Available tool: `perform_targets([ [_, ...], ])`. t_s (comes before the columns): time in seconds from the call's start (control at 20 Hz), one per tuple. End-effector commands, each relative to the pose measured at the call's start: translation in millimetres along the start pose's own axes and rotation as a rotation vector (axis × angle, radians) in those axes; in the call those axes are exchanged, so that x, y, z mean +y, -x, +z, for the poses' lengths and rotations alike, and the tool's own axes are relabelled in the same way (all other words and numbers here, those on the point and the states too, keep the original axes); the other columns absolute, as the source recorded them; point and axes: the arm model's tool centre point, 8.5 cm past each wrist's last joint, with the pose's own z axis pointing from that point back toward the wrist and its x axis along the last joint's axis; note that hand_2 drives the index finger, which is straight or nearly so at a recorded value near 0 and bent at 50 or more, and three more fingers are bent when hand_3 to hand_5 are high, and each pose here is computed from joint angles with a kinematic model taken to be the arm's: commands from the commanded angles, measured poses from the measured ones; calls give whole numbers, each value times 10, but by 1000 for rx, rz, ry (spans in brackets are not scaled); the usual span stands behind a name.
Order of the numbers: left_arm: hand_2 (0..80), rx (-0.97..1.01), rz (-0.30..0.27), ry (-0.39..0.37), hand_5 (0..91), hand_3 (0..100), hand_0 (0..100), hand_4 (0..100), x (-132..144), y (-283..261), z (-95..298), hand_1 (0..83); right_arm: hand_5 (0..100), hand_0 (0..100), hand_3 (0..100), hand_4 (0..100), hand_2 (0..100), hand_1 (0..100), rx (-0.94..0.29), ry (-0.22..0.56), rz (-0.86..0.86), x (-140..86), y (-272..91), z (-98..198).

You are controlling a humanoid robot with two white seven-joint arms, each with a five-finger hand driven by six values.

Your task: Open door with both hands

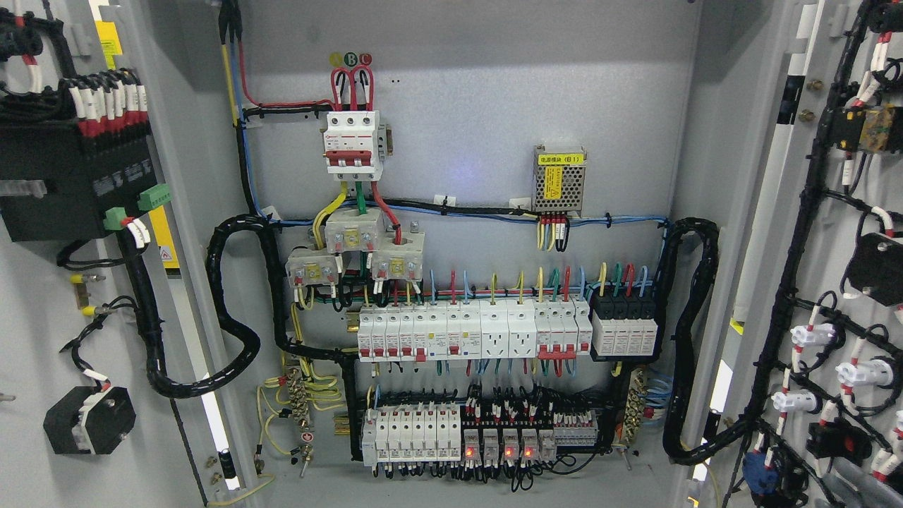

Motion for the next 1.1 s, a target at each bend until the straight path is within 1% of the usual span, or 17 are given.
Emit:
perform_targets([
  [0.0,42,8,-84,-98,0,91,21,62,600,-223,159,0,0,215,0,0,0,66,-11,53,-39,-48,-7,43],
  [0.05,44,12,-87,-100,0,99,19,63,654,-238,158,0,0,215,0,0,0,66,-10,56,-38,-55,-6,45],
  [0.2,47,12,-70,-105,0,113,19,69,734,-297,191,0,0,215,0,0,0,65,-13,67,-20,-112,-32,54],
  [0.45,57,27,-83,-101,0,133,13,79,825,-365,296,0,0,215,0,0,0,65,-29,123,-27,-214,-62,105],
  [0.6,57,42,-88,-108,0,143,11,84,906,-365,366,0,0,215,0,0,0,65,-30,136,-25,-233,-62,123],
  [0.75,60,68,-72,-105,0,149,11,91,966,-326,399,0,0,215,0,0,0,65,-19,152,-16,-258,-78,186],
  [0.85,63,71,-63,-116,0,153,9,93,1016,-306,400,0,0,215,0,0,0,65,-8,164,-13,-271,-64,236],
  [1.05,66,89,-53,-139,0,166,5,97,1166,-300,418,0,0,215,0,0,0,66,-12,171,-4,-299,-85,246],
])
